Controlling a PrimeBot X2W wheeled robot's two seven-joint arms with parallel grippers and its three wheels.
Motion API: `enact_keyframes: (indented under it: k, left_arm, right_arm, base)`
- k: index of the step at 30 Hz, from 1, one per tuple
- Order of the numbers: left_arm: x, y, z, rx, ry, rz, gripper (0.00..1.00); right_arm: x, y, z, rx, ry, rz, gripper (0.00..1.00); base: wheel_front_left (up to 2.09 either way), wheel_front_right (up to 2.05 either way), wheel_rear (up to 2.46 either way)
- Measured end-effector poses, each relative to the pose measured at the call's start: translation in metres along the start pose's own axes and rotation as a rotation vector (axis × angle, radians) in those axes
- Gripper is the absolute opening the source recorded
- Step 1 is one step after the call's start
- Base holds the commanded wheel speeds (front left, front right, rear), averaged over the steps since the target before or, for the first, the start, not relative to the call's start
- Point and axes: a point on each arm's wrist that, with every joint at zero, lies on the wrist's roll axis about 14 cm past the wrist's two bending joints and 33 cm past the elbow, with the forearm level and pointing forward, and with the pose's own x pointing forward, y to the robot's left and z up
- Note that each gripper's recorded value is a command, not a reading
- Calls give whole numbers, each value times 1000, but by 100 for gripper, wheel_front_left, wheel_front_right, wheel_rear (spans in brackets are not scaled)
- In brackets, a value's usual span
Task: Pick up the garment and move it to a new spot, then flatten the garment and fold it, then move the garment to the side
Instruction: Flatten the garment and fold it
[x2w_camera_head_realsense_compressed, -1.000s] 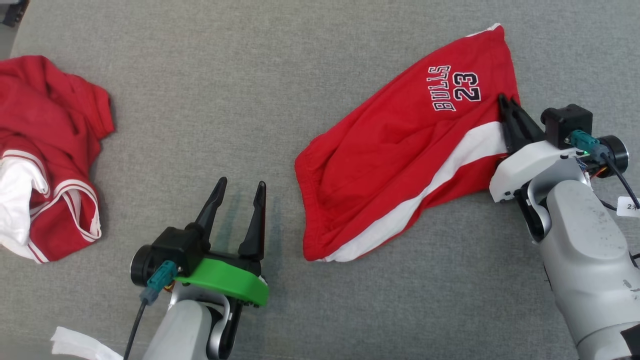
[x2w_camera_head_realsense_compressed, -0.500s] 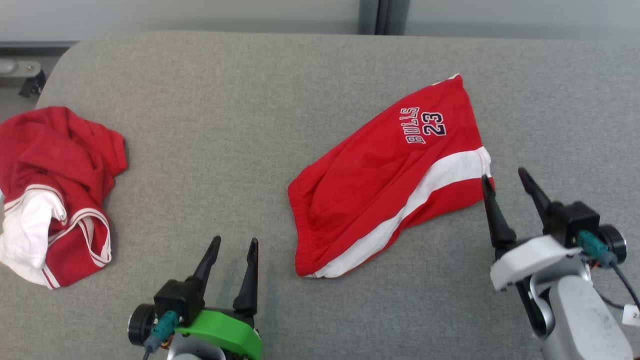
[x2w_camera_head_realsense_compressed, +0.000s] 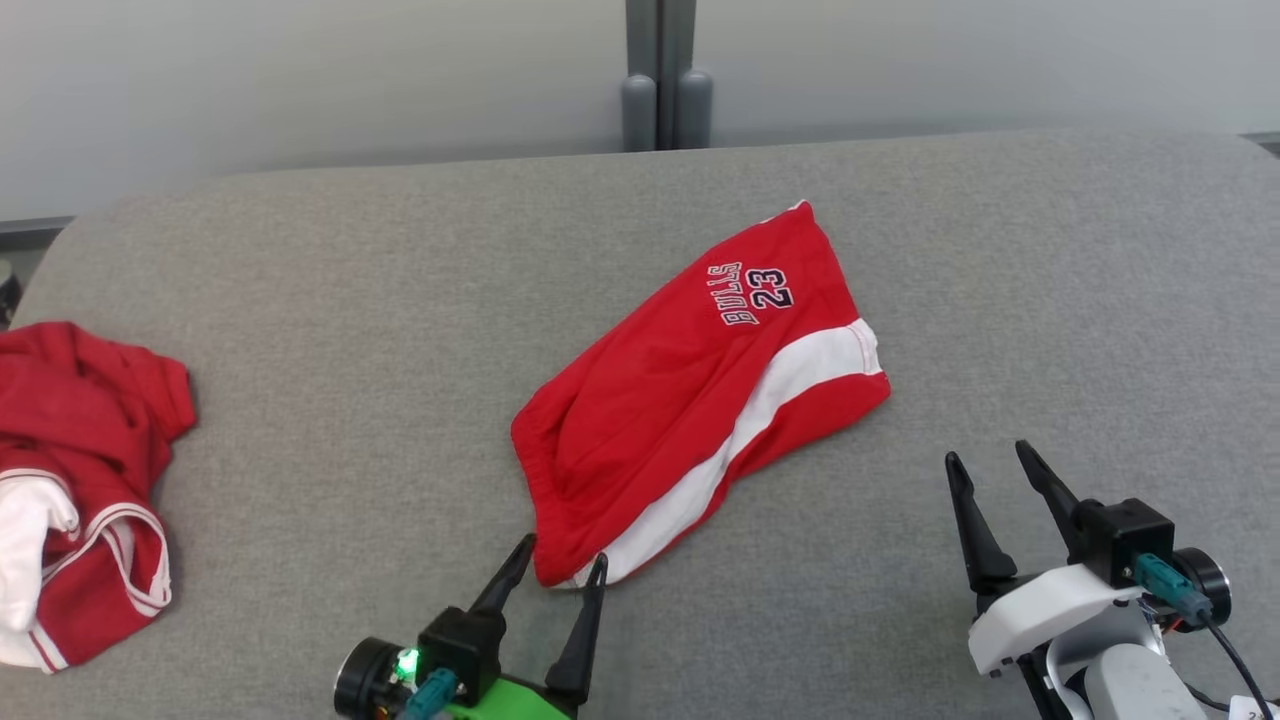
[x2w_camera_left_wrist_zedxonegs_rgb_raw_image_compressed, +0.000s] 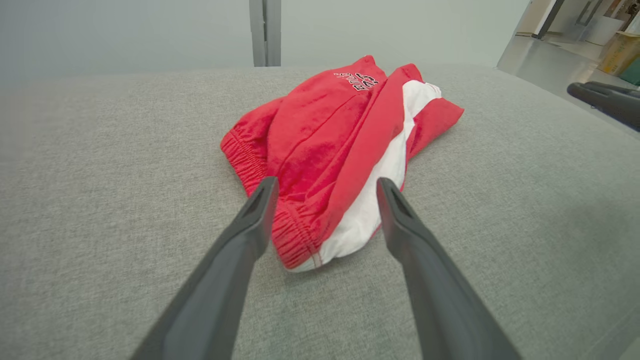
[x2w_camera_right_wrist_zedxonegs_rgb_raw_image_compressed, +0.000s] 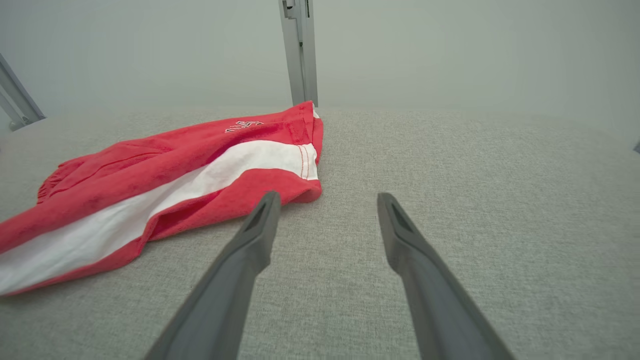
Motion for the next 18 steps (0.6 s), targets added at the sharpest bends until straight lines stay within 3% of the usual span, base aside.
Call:
enact_keyframes:
  k: [4,11,12,13,14,15,18]
  left_arm:
    - [14,-8,-9,46,41,-55,100]
    - [22,3,-34,48,127,-41,100]
    - [23,5,-35,44,132,-37,94]
    - [24,6,-35,40,133,-35,50]
    - [26,8,-35,35,131,-31,29]
    - [26,10,-35,29,133,-22,0]
    - [27,17,-41,13,148,-1,0]
  right_arm:
    - [-4,-8,-3,2,9,-26,100]
    - [-5,-13,-11,3,31,-44,100]
    - [-5,-14,-11,3,32,-45,100]
    - [-4,-14,-11,4,32,-45,100]
    - [-4,-14,-12,3,33,-46,100]
    - [-3,-14,-12,4,36,-44,100]
    - [-2,-12,-16,3,45,-38,100]
  base:
    - [0,0,0]
    - [0,0,0]
    - [0,0,0]
    - [0,0,0]
    - [0,0,0]
    - [0,0,0]
    - [0,0,0]
